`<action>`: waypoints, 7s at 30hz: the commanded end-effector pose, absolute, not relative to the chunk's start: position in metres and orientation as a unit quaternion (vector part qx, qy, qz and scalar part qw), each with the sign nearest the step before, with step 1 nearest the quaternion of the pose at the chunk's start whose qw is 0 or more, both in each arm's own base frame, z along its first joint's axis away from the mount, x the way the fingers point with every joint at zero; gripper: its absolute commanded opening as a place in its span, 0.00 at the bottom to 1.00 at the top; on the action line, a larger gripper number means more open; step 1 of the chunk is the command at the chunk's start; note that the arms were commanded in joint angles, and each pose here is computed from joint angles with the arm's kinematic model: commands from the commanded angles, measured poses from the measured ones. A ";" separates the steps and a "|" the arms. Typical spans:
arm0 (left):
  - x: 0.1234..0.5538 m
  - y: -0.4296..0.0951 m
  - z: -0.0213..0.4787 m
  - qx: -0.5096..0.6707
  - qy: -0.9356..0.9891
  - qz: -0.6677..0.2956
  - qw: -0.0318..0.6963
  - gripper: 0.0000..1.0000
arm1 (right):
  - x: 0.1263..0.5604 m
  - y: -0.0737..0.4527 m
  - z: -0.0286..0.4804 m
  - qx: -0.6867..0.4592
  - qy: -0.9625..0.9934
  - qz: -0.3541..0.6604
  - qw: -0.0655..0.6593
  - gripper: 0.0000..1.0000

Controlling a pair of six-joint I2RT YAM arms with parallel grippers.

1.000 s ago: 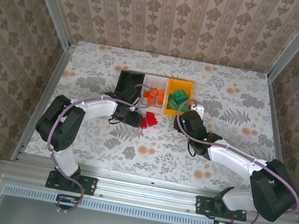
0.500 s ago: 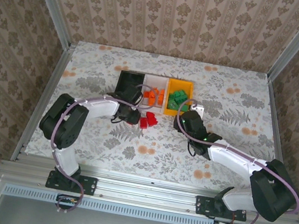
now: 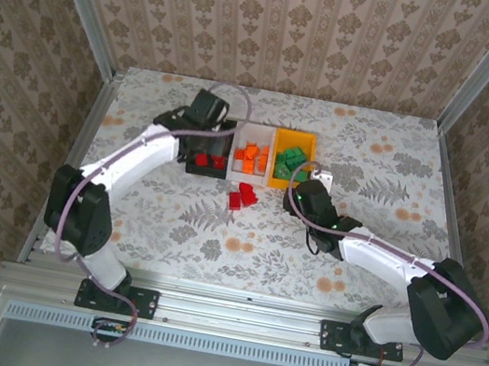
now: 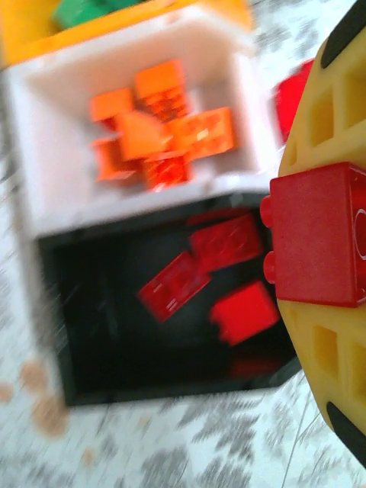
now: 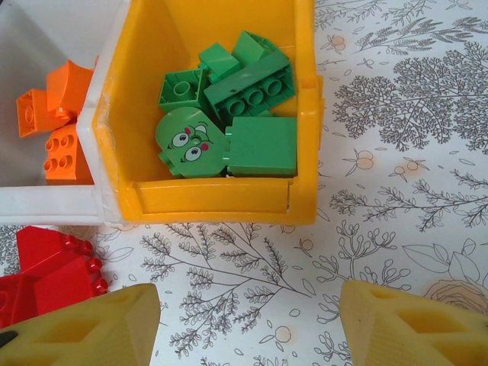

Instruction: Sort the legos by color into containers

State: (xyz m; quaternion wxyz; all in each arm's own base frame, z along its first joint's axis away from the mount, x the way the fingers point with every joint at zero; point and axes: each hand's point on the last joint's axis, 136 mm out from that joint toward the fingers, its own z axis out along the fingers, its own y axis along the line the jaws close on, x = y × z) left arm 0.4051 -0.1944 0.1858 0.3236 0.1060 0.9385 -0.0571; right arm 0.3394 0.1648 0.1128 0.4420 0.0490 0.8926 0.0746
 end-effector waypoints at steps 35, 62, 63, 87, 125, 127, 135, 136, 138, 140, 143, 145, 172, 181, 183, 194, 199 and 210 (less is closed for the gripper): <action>0.307 -0.275 0.074 0.017 0.979 -0.128 0.158 0.94 | 0.338 0.152 0.140 0.080 0.871 0.073 0.479 0.82; 0.287 -0.241 0.029 0.023 0.986 -0.008 0.163 0.18 | 0.337 0.155 0.141 0.078 0.873 0.082 0.475 0.81; 0.287 -0.239 0.035 0.024 0.984 -0.012 0.174 0.17 | 0.337 0.156 0.140 0.078 0.873 0.082 0.475 0.81; 0.445 -0.194 0.120 0.043 0.973 -0.022 0.228 0.20 | 0.346 0.166 0.121 0.067 0.885 0.074 0.456 0.80; 0.335 -0.294 0.040 0.054 0.975 -0.018 0.214 0.83 | 0.341 0.158 0.131 0.080 0.877 0.076 0.467 0.80; 0.338 -0.297 0.035 0.053 0.973 -0.026 0.224 0.80 | 0.341 0.159 0.132 0.079 0.877 0.078 0.467 0.80; 0.347 -0.307 0.027 0.067 0.971 -0.041 0.224 0.70 | 0.341 0.160 0.133 0.077 0.878 0.080 0.466 0.80; 0.348 -0.308 0.027 0.070 0.971 -0.042 0.226 0.67 | 0.341 0.160 0.132 0.076 0.878 0.080 0.465 0.80; 0.349 -0.306 0.026 0.071 0.970 -0.038 0.229 0.62 | 0.341 0.160 0.131 0.076 0.878 0.080 0.465 0.80; 0.350 -0.305 0.026 0.070 0.969 -0.034 0.233 0.56 | 0.341 0.160 0.131 0.075 0.879 0.080 0.465 0.80; 0.349 -0.302 0.026 0.071 0.969 -0.030 0.235 0.48 | 0.341 0.161 0.131 0.074 0.879 0.082 0.464 0.80; 0.348 -0.300 0.026 0.071 0.969 -0.029 0.235 0.45 | 0.341 0.162 0.129 0.074 0.880 0.082 0.462 0.80; 0.319 -0.286 0.118 0.122 0.944 -0.044 0.305 0.37 | 0.335 0.191 0.139 0.038 0.863 0.168 0.475 0.80; 0.358 -0.222 0.143 0.062 0.950 -0.055 0.300 0.37 | 0.333 0.205 0.138 0.018 0.864 0.190 0.466 0.85; 0.370 -0.212 0.145 0.051 0.952 -0.062 0.297 0.37 | 0.333 0.206 0.136 0.017 0.865 0.188 0.464 0.86; 0.445 -0.180 0.119 0.013 0.966 -0.056 0.251 0.37 | 0.335 0.202 0.136 0.018 0.869 0.173 0.463 0.90; 0.461 -0.181 0.104 -0.002 0.972 -0.073 0.223 0.40 | 0.335 0.203 0.135 0.016 0.870 0.170 0.462 0.90; 0.441 -0.198 0.165 0.013 0.951 -0.135 0.276 0.85 | 0.335 0.202 0.135 0.017 0.870 0.166 0.463 0.90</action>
